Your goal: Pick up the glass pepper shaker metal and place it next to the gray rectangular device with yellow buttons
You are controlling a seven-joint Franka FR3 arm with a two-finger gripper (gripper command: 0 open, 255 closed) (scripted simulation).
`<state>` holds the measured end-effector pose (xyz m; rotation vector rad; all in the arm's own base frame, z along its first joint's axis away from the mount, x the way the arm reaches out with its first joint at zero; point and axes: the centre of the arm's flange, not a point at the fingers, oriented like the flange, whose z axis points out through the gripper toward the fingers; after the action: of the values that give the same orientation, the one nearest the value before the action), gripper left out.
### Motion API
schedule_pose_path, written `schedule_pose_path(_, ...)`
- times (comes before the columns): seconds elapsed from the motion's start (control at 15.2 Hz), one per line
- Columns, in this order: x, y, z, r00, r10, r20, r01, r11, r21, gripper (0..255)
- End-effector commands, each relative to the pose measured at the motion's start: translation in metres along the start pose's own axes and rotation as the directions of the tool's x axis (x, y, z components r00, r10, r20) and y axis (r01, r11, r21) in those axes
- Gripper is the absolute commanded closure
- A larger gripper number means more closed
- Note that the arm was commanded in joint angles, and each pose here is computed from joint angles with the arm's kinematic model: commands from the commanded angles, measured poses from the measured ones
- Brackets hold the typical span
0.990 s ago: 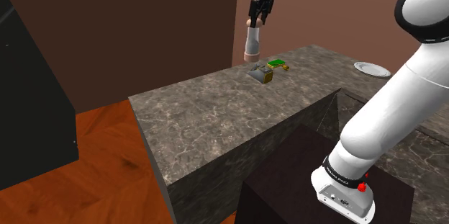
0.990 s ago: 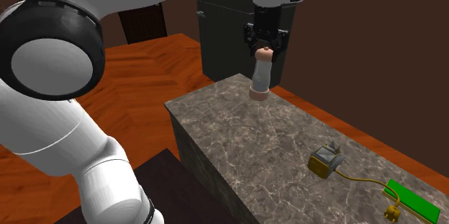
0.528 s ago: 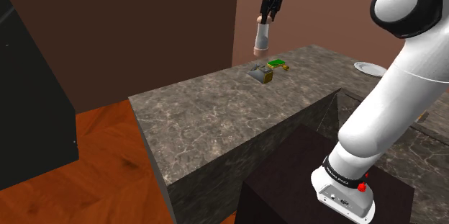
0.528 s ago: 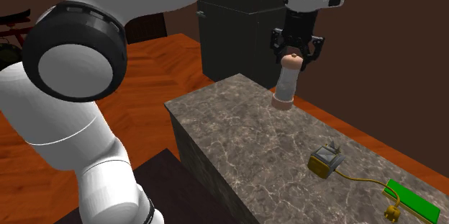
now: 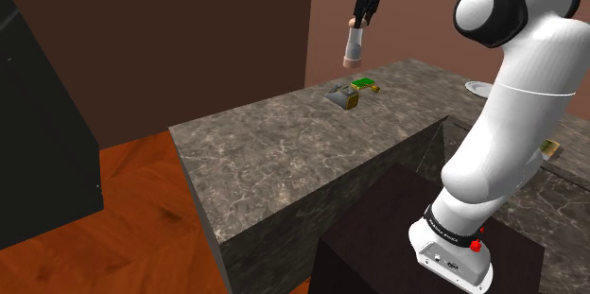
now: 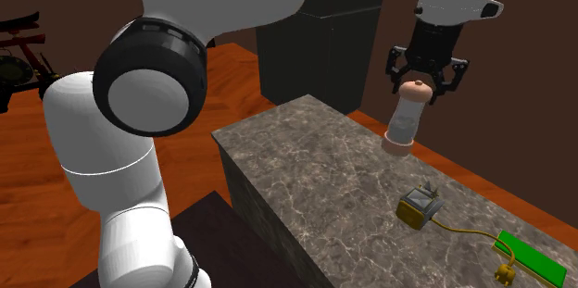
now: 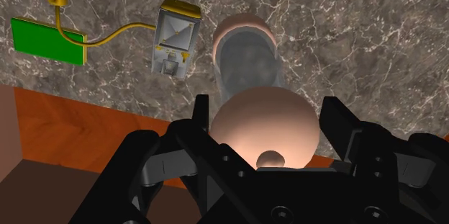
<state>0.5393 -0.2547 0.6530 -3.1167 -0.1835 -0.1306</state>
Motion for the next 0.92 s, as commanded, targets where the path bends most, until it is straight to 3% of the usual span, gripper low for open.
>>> schedule_pose_path(0.0, -0.001, 0.004, 0.010, 1.000, -0.001, -0.001, 0.001, 1.000, 0.000, 255)
schedule_pose_path(0.86, -0.007, 0.005, 0.078, 1.000, -0.001, -0.001, 0.001, 1.000, 0.000, 255)
